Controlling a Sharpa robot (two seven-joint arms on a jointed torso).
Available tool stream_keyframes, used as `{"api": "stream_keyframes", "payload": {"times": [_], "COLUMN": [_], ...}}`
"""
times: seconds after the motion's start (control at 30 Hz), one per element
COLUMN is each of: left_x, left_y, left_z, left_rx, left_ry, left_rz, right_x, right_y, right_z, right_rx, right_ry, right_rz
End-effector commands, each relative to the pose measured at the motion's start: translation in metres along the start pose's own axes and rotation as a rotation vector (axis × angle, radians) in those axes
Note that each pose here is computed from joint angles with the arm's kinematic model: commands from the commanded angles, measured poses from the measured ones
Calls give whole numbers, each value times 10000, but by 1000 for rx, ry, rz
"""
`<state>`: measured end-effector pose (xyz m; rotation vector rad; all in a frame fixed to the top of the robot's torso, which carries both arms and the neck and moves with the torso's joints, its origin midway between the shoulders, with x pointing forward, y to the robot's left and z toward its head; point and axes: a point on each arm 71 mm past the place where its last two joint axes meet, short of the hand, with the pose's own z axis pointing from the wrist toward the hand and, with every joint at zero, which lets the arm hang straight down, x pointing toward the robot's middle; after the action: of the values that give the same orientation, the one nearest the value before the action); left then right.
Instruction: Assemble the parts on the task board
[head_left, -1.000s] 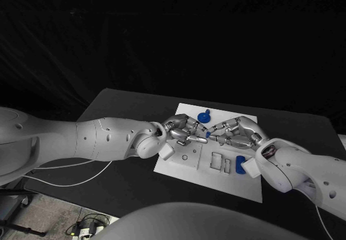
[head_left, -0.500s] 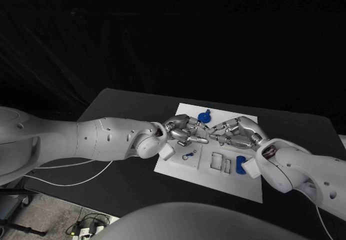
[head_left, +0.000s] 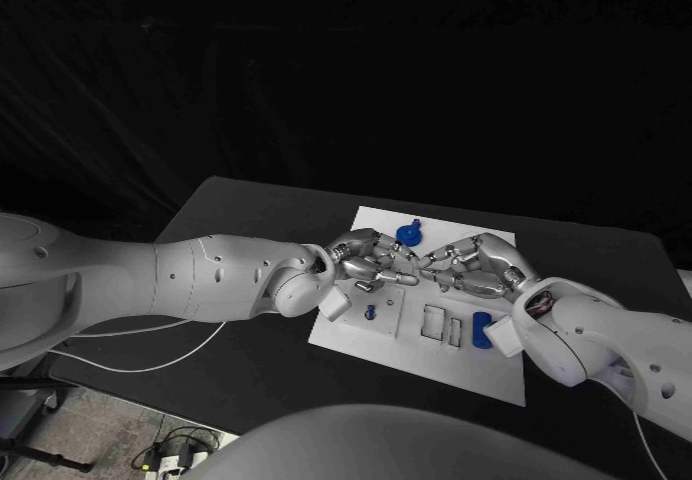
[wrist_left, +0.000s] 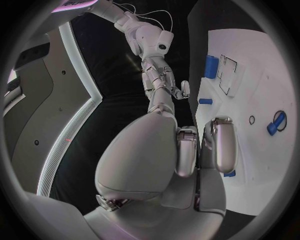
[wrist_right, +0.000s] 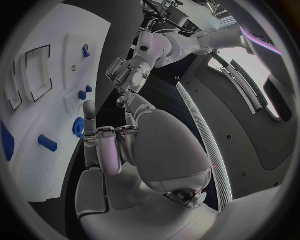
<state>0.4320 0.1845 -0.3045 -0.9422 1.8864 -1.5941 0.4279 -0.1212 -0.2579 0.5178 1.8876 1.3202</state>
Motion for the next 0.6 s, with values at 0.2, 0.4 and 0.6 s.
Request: {"api": "stream_keyframes", "payload": {"times": [0.2, 0.4, 0.6], "left_x": [-103, -180, -230], "left_y": [-42, -53, -42], "left_z": [-44, -98, -134], "left_rx": [41, 40, 22], "left_ry": [-116, -170, -183], "left_rz": [273, 405, 443], "right_x": [-35, -128, -244], "right_y": [37, 138, 210], "right_z": [-80, -196, -292], "right_rx": [-47, -101, -114], "right_ry": [-7, -14, -26], "right_rz": [-19, -21, -28]}}
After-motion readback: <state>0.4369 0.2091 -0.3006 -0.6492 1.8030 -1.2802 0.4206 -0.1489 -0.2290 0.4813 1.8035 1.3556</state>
